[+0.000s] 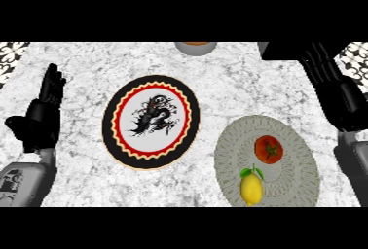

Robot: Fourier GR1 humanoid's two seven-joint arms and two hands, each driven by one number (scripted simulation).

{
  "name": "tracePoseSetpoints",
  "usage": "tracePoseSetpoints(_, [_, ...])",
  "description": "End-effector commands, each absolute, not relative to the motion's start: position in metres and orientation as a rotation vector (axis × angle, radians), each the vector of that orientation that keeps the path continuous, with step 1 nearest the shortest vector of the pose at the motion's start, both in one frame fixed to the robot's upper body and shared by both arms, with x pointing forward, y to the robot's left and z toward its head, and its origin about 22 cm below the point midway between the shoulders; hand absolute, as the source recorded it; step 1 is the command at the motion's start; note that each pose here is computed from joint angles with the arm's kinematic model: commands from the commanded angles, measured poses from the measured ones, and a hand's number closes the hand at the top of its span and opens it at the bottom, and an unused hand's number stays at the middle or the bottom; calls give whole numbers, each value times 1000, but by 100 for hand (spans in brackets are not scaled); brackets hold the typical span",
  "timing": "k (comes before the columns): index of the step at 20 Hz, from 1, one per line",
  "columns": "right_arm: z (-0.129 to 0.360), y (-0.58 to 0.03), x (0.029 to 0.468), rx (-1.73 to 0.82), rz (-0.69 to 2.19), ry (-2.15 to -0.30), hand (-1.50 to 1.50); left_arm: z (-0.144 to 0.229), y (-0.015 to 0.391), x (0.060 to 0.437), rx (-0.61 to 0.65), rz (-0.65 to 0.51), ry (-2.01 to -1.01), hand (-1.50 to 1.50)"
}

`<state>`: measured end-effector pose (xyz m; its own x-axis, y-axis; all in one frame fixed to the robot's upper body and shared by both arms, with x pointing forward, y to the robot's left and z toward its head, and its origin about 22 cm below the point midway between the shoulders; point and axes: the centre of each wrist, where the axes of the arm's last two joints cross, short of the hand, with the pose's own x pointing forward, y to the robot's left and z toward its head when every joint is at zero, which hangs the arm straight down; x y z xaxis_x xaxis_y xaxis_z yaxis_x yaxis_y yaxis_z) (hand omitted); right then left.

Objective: Pick the tomato from the placemat and place it in the plate

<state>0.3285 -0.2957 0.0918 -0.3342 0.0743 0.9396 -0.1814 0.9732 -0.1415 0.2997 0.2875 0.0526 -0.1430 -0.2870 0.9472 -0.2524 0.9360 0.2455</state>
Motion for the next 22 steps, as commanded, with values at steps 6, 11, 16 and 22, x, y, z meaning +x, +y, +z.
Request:
tracePoseSetpoints(6, [68,-275,291,361,-539,-2041,-150,2,344,243,576,-263,-1517,0])
tracePoseSetpoints(11, [22,-280,246,-411,-703,-2086,-150,-12,333,230,505,-249,-1474,0])
tracePoseSetpoints(16, [10,-249,188,-463,-885,-2172,-150,-4,344,223,496,-271,-1499,0])
tracePoseSetpoints(22, [1,-231,110,-410,-531,-2090,-150,-3,350,218,480,-279,-1498,0])
